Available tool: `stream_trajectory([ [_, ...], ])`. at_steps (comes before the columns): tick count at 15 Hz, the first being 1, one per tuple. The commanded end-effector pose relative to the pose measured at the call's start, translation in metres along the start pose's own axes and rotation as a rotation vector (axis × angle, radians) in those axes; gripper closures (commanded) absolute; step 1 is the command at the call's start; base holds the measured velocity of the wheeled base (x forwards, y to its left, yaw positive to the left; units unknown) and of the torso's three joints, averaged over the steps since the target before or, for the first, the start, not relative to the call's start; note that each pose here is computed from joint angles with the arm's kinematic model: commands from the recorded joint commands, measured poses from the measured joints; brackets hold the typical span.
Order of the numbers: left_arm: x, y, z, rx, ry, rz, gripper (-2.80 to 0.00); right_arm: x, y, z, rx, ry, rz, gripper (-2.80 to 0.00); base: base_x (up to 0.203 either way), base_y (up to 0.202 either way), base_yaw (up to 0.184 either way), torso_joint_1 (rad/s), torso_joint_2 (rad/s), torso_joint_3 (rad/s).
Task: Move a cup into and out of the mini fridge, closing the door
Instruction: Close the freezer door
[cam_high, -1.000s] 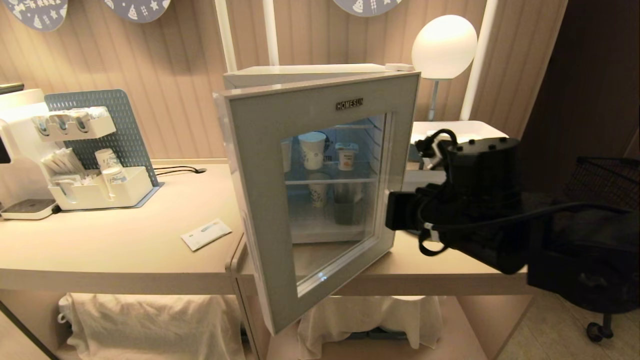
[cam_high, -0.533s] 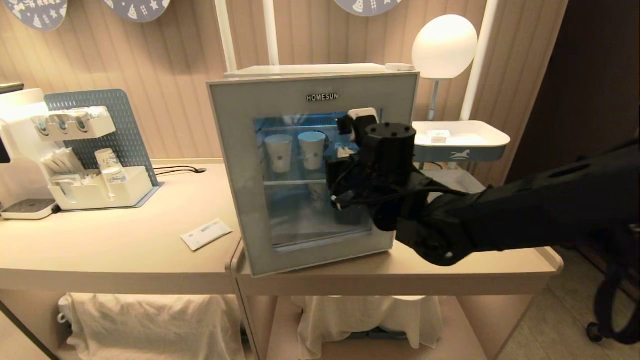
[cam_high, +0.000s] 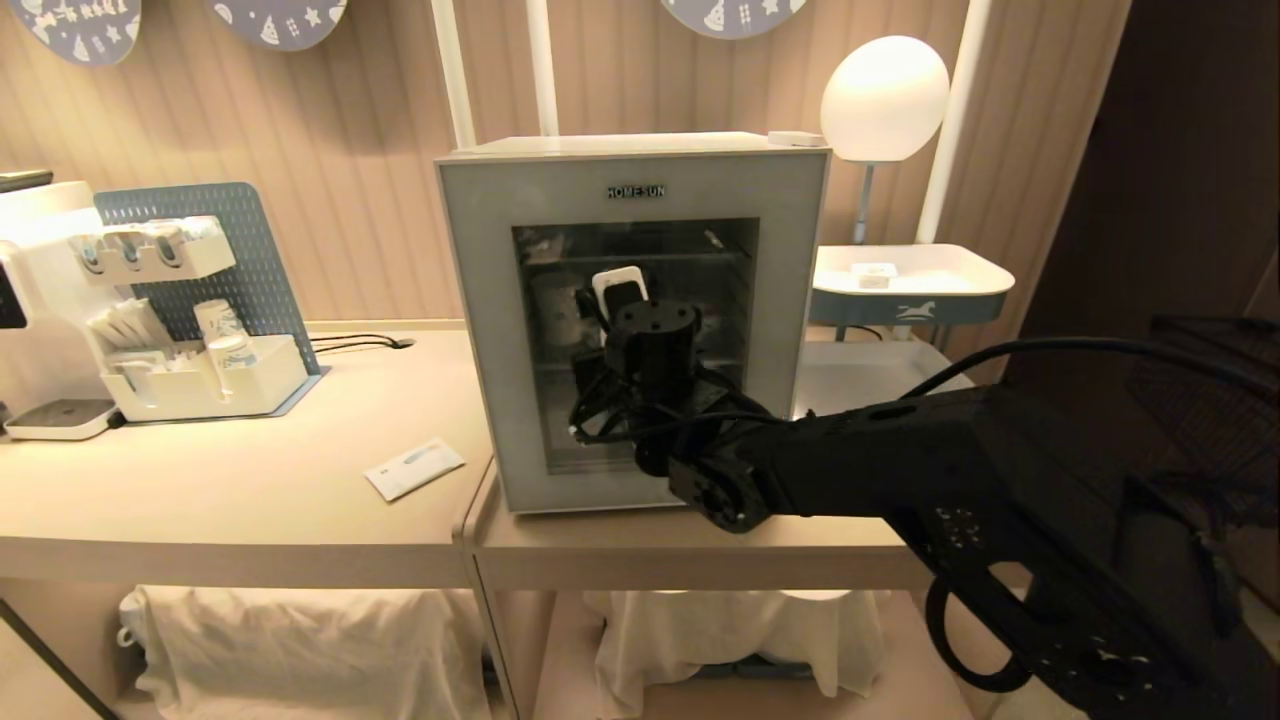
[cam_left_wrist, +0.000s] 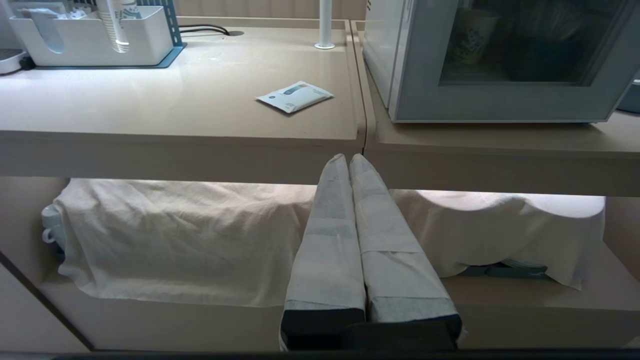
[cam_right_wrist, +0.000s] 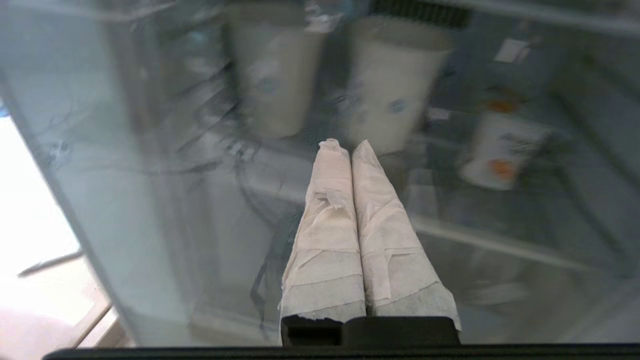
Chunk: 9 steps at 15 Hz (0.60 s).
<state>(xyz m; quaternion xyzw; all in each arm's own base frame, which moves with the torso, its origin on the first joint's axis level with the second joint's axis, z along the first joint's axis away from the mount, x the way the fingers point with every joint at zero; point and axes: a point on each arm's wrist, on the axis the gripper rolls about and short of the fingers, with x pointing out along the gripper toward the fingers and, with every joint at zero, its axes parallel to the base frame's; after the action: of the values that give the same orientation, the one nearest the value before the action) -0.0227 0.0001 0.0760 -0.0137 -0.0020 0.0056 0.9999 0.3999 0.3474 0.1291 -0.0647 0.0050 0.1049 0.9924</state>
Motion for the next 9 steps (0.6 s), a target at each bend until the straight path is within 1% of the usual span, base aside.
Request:
stream_trajectory([
  [1, 0.000, 0.000, 0.000, -0.002, 0.001, 0.001, 0.00, 0.007, 0.004, -0.019, -0.016, 0.032, -0.016, 0.00, 0.000, 0.000, 0.000, 0.000, 0.00, 0.000],
  [3, 0.000, 0.000, 0.000, -0.002, 0.001, 0.001, 0.00, 0.001, 0.000, -0.011, -0.006, 0.028, -0.075, 0.00, 0.000, 0.000, 0.000, 0.000, 0.00, 0.000],
  [6, 0.000, 0.000, 0.000, 0.000, 0.001, 0.001, 0.00, -0.028, -0.022, 0.018, -0.003, 0.017, -0.132, 0.00, 0.000, 0.000, 0.000, 0.000, 0.00, 0.000],
  [7, 0.000, 0.000, 0.000, 0.000, 0.001, 0.001, 0.00, -0.045, -0.034, 0.036, 0.007, 0.003, -0.148, 0.00, 0.000, 0.000, 0.000, 0.000, 0.00, 0.000],
  [9, 0.000, 0.000, 0.000, -0.001, 0.001, 0.001, 0.00, -0.087, -0.067, 0.082, 0.047, -0.050, -0.199, 0.00, 0.000, 0.000, 0.000, 0.000, 0.00, 0.000],
])
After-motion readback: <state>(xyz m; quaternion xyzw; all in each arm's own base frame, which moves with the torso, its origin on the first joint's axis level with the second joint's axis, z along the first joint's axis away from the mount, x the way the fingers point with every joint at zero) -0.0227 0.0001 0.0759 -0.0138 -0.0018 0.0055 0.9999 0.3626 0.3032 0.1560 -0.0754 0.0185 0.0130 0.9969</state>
